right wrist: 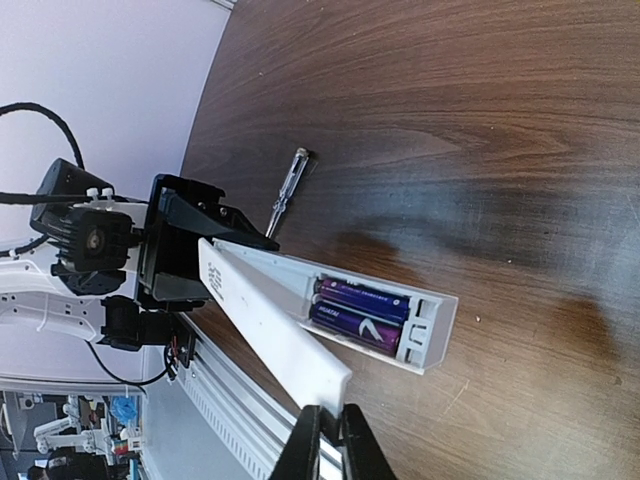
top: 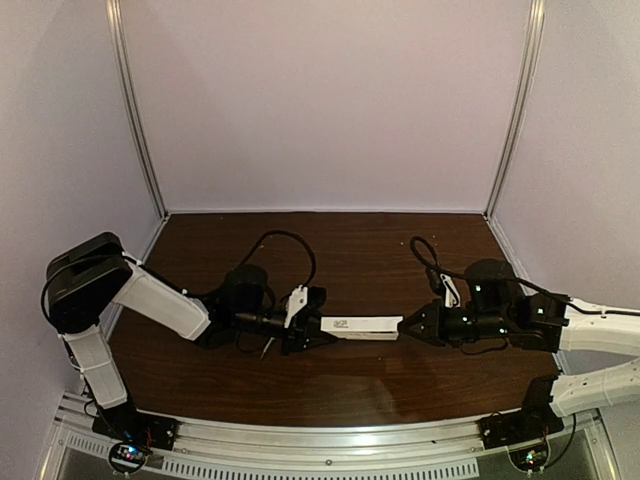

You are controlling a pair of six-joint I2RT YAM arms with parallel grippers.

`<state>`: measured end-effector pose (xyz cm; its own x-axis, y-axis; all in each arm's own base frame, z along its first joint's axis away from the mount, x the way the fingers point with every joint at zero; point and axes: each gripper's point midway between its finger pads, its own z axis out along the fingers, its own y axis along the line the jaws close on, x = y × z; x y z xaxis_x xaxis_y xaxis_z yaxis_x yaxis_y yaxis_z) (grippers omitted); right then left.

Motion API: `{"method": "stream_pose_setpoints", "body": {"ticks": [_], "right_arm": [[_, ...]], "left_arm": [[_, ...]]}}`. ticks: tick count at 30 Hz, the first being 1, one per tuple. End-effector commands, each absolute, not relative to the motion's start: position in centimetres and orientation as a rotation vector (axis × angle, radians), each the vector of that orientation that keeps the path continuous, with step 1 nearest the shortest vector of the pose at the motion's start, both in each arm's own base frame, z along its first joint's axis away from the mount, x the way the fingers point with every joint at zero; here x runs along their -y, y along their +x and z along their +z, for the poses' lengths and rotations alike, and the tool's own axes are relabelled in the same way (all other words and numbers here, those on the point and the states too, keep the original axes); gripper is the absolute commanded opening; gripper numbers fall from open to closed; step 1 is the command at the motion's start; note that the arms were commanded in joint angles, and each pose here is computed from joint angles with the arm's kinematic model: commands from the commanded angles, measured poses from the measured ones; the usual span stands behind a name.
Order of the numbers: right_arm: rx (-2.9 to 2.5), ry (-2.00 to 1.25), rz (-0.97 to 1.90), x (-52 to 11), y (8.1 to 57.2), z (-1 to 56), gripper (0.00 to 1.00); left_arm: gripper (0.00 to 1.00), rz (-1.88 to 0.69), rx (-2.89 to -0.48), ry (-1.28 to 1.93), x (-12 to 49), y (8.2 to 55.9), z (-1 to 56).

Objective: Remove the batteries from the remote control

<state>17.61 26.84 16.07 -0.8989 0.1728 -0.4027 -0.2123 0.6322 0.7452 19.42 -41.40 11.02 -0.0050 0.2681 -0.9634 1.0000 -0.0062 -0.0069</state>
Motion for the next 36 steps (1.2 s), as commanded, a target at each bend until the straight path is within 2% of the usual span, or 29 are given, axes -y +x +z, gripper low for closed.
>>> {"method": "stream_pose_setpoints", "body": {"ticks": [1, 6, 27, 36], "right_arm": [[-2.398, -0.086, 1.224, -27.8, 17.2, 16.7, 0.13], [-2.389, -0.1, 1.237, -28.1, 17.3, 16.8, 0.24], [-2.355, -0.151, 1.228, -29.7, 18.6, 17.3, 0.25], [-2.336, -0.158, 1.226, -29.8, 18.8, 18.1, 0.08]], "left_arm": [[0.0, -1.066, -1.286, 1.38, 42.7, 20.1, 14.0], [0.0, -1.067, -1.285, 1.382, 42.7, 20.1, 13.9], [0.0, -1.08, -1.282, 1.395, 42.8, 19.9, 13.8], [0.0, -1.084, -1.276, 1.397, 42.8, 19.8, 13.9]]}}
